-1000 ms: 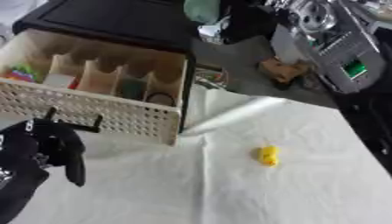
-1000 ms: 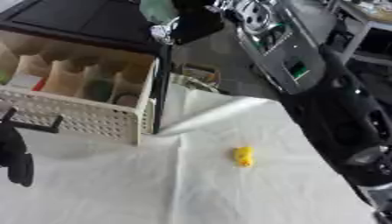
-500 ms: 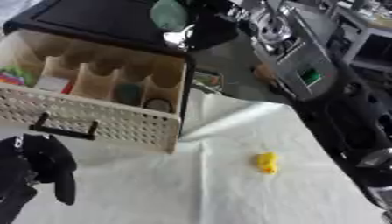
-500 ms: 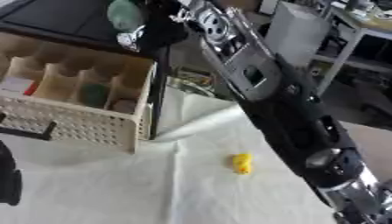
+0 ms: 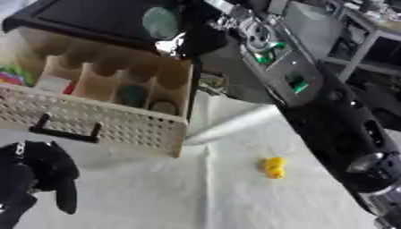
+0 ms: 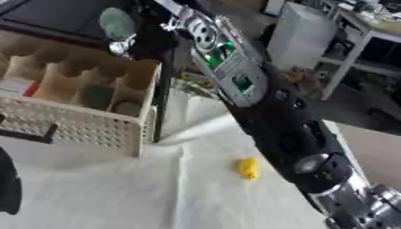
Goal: Pick up objects from table and place into drawer.
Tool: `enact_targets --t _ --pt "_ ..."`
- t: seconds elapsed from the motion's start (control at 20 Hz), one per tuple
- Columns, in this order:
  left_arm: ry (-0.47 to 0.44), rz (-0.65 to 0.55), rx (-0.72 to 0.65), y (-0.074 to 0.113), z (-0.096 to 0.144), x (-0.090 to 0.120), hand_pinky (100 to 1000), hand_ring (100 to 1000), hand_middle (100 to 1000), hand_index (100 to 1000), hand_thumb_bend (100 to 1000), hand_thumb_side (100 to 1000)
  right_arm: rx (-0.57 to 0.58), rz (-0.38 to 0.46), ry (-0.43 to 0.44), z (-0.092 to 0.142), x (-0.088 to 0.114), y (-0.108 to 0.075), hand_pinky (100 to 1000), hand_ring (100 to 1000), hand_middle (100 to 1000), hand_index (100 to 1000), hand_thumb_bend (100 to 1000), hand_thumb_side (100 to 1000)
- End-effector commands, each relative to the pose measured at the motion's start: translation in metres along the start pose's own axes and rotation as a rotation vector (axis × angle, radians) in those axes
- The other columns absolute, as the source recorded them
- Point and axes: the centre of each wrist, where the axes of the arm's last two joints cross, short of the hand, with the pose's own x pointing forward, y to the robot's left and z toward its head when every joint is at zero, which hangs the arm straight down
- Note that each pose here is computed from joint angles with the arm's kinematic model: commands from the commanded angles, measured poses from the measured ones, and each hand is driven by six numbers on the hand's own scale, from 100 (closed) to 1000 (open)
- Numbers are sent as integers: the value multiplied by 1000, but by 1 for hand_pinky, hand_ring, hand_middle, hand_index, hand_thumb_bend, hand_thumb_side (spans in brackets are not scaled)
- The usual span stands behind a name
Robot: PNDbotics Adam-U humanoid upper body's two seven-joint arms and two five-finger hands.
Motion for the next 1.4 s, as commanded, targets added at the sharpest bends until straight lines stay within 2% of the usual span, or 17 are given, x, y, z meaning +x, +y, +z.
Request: enact_targets --t 0.05,0.3,0.6,0.95,1.0,1.05,1.1,1.15,1.4 --pt "-15 -13 -18 -2 -5 6 419 426 556 708 100 476 -25 37 -9 -2 2 -10 443 499 100 617 487 319" --pt "-13 -18 -21 -2 -7 6 419 425 556 707 100 467 -18 55 -4 -3 0 -8 486 527 100 680 521 400" --pt "-10 -23 -20 -3 -6 5 418 424 555 707 100 466 -34 36 -15 -2 2 -12 483 519 100 672 509 388" --pt "-9 -20 -9 -2 -4 5 418 425 554 706 100 473 -81 -27 -46 10 13 -30 479 511 100 667 499 399" --pt "-9 -19 -6 -2 -4 5 418 425 554 706 100 474 -89 -36 -51 13 15 -33 478 510 100 667 484 433" --pt "-8 -17 -2 -2 -3 4 418 425 554 706 100 474 -100 -44 -58 16 16 -36 478 509 100 666 494 402" --pt "-7 -16 2 -1 -2 4 418 425 554 706 100 474 -112 -55 -64 19 18 -40 477 508 100 666 490 443" --pt "-8 -16 6 -1 -1 4 418 426 554 706 100 479 -123 -70 -73 23 21 -43 477 507 100 665 489 407" --pt "-13 -10 28 0 3 3 417 426 554 706 100 487 -178 -159 -114 49 32 -63 475 503 109 661 474 417"
